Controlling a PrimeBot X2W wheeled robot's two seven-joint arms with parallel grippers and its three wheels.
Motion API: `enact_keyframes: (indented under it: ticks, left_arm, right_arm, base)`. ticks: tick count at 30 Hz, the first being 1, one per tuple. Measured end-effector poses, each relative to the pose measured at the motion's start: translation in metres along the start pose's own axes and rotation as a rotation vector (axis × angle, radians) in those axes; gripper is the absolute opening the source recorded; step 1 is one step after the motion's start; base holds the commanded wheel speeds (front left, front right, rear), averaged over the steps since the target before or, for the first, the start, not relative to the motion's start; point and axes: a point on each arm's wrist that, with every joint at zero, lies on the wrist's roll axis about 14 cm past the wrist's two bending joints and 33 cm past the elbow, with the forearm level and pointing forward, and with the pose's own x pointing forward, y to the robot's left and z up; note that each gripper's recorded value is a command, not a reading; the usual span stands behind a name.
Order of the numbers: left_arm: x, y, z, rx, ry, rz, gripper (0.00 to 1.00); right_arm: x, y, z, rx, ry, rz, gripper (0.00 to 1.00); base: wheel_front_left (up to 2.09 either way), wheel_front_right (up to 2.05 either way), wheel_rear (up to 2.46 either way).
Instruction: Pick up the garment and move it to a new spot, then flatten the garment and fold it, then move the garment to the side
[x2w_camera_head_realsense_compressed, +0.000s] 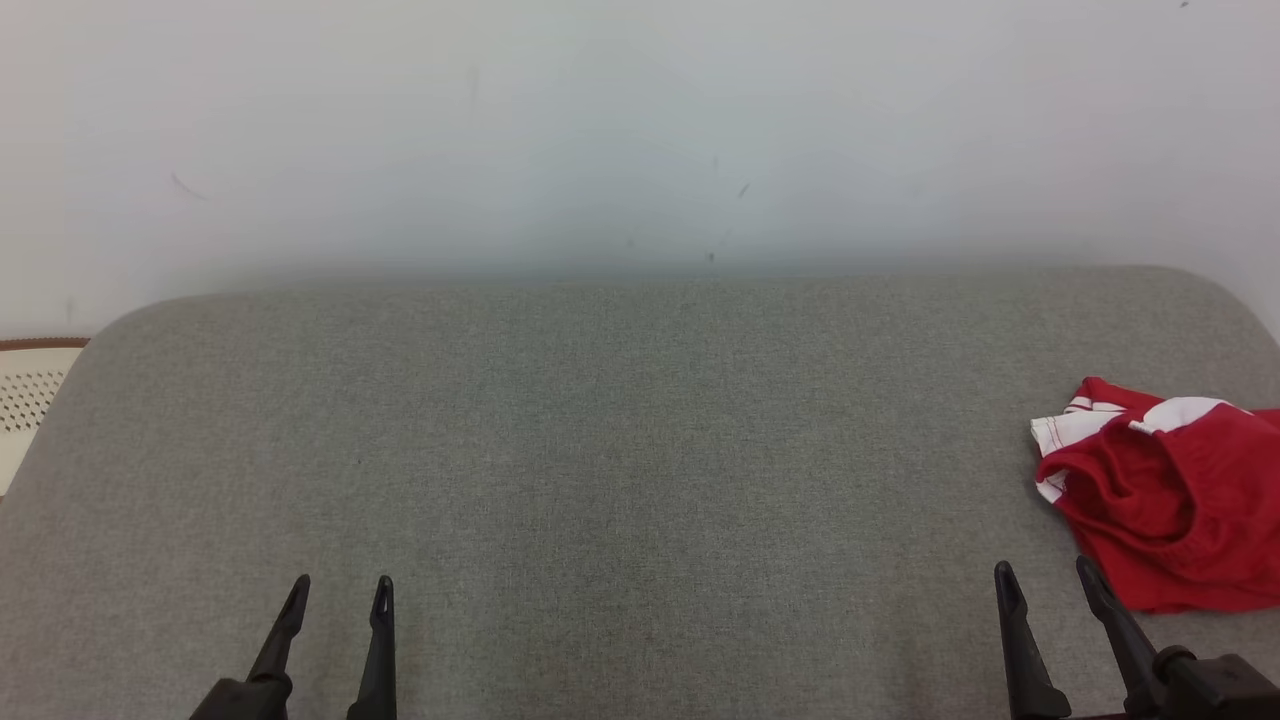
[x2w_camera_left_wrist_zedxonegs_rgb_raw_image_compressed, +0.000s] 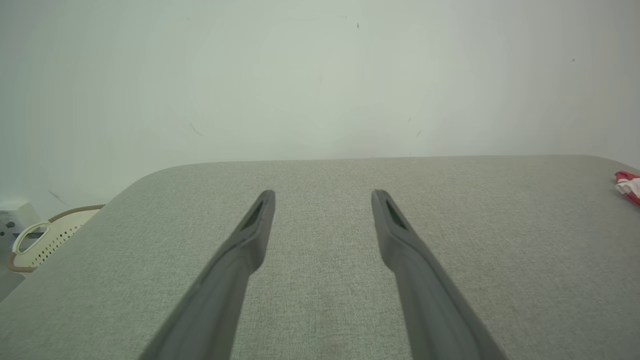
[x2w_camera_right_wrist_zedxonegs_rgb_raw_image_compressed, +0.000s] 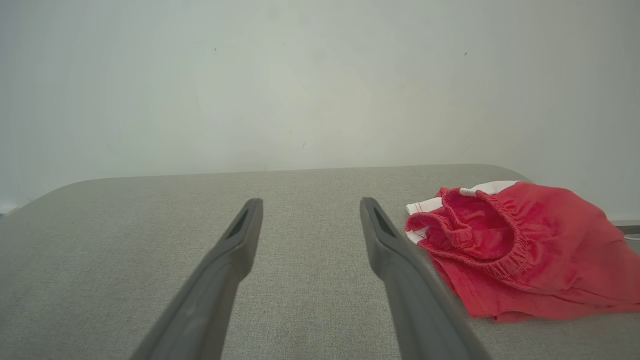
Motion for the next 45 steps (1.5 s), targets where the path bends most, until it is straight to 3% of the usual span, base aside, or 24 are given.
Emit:
enact_keyframes:
  ticks: [20, 21, 29, 45]
  left_arm:
    - [-0.001, 0.002, -0.002, -0.010, 0.012, 0.011, 1.00]
    - [-0.002, 0.002, -0.005, -0.012, 0.021, 0.013, 0.00]
    - [-0.010, -0.005, -0.026, -0.104, 0.098, 0.015, 0.00]
    - [0.005, -0.025, -0.046, -0.421, 0.187, -0.007, 0.00]
  right_arm:
    - [0.000, 0.002, 0.000, 0.007, -0.005, 0.001, 1.00]
    - [0.000, 0.002, -0.003, 0.009, 0.005, 0.001, 0.00]
    - [-0.004, -0.008, -0.024, 0.098, 0.075, -0.034, 0.00]
    - [0.002, -0.058, -0.046, 0.367, 0.142, -0.158, 0.00]
  base:
    - [0.00, 0.00, 0.00]
    - [0.00, 0.00, 0.00]
    - [0.00, 0.00, 0.00]
    - [0.00, 0.00, 0.00]
